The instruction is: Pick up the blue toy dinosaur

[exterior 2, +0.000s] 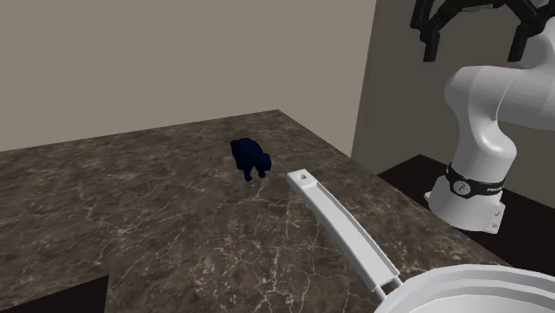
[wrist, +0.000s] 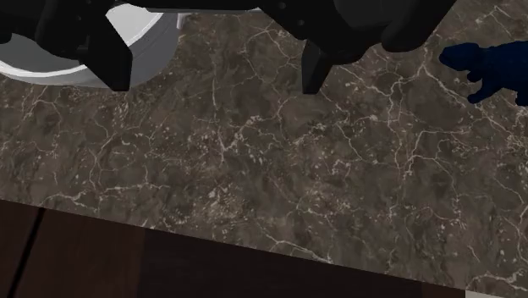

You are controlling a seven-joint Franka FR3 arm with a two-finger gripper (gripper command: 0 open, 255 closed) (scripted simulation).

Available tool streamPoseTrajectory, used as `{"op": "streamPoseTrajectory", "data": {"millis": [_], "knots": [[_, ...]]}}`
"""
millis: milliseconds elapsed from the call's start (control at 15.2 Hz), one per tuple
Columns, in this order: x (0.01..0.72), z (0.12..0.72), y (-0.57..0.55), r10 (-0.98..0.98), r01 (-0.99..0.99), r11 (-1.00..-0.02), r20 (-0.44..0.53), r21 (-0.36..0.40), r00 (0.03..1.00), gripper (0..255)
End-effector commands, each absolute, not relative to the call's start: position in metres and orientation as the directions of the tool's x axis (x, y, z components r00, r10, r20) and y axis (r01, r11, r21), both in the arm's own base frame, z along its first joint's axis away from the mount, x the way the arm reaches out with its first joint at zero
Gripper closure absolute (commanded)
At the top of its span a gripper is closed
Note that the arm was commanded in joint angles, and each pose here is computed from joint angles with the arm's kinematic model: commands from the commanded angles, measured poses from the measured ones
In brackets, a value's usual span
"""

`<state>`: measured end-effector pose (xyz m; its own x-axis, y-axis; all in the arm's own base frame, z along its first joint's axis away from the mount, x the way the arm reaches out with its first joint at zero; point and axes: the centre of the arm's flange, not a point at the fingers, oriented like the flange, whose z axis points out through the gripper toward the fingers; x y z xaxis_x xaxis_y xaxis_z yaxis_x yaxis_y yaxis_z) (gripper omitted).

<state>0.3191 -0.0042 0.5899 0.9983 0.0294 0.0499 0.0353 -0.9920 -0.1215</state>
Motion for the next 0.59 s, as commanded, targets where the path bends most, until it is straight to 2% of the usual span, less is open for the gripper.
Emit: {"op": "streamPoseTrajectory", "data": {"millis": [0,528], "knots": [[0.319,0.59,-0.004,0.029,0.035,-0.992,0.05,-0.121,0.998,0],[0.318,0.533,-0.088,0.307,0.312,-0.947,0.072,-0.076,0.949,0]]}}
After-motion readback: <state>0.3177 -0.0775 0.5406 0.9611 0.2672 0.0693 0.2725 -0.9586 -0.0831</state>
